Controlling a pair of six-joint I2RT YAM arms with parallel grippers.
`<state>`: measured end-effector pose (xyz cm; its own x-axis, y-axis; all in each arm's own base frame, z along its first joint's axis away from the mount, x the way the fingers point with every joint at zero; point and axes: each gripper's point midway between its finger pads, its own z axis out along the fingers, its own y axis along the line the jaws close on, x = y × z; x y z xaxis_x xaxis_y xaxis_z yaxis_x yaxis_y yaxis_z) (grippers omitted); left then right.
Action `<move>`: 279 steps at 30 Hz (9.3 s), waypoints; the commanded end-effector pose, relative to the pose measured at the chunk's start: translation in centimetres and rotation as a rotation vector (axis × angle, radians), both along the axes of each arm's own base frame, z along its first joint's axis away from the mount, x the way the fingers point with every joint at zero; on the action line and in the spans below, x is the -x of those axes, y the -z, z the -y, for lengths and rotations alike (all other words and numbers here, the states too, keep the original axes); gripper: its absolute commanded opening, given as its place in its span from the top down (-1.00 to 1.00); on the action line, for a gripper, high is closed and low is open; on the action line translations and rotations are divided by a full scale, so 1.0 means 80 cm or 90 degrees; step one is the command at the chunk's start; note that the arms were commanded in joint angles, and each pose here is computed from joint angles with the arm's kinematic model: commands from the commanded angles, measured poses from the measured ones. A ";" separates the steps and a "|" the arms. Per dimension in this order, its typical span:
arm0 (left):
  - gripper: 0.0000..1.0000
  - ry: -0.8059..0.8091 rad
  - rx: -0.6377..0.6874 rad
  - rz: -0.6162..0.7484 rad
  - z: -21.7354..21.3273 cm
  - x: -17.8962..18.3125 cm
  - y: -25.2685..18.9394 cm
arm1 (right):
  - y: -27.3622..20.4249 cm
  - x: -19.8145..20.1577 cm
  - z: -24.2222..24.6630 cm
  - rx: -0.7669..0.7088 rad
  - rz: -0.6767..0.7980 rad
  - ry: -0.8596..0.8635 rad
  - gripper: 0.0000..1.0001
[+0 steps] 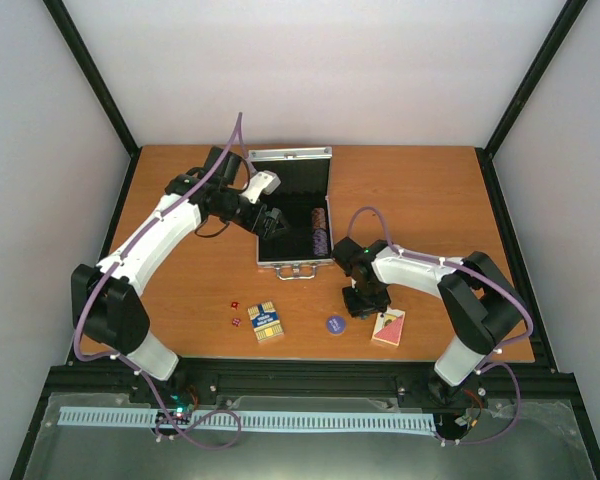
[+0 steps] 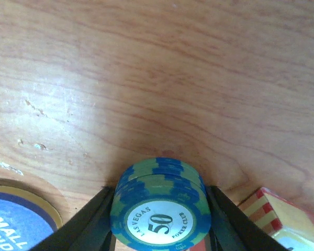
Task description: Pack up texas hold em set
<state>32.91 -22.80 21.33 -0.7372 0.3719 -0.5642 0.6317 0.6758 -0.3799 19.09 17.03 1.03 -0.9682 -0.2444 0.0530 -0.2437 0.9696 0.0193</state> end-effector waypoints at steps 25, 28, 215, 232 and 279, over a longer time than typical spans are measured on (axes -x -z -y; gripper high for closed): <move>-0.99 0.018 0.057 -0.019 0.014 0.018 -0.003 | -0.116 -0.114 -0.041 -0.216 0.080 0.116 0.94; -0.99 0.044 0.086 -0.005 0.023 0.033 -0.004 | -0.141 -0.134 -0.052 -0.270 0.095 0.142 0.94; 0.98 0.112 -0.280 0.051 -0.046 -0.066 0.121 | -0.242 -0.172 0.073 -0.280 0.299 0.374 -1.00; 0.98 0.140 -0.387 0.177 -0.068 -0.098 0.140 | -0.210 -0.173 0.114 -0.294 0.266 0.438 -1.00; 0.99 0.294 -0.472 0.185 -0.048 -0.128 0.217 | -0.169 -0.160 0.146 -0.303 0.229 0.492 -1.00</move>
<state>41.16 -18.80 3.41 -0.3277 0.9212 -0.2097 0.9099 0.3675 0.1926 32.11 5.72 15.08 -0.8066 0.5468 -0.2244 0.3845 0.7738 0.5034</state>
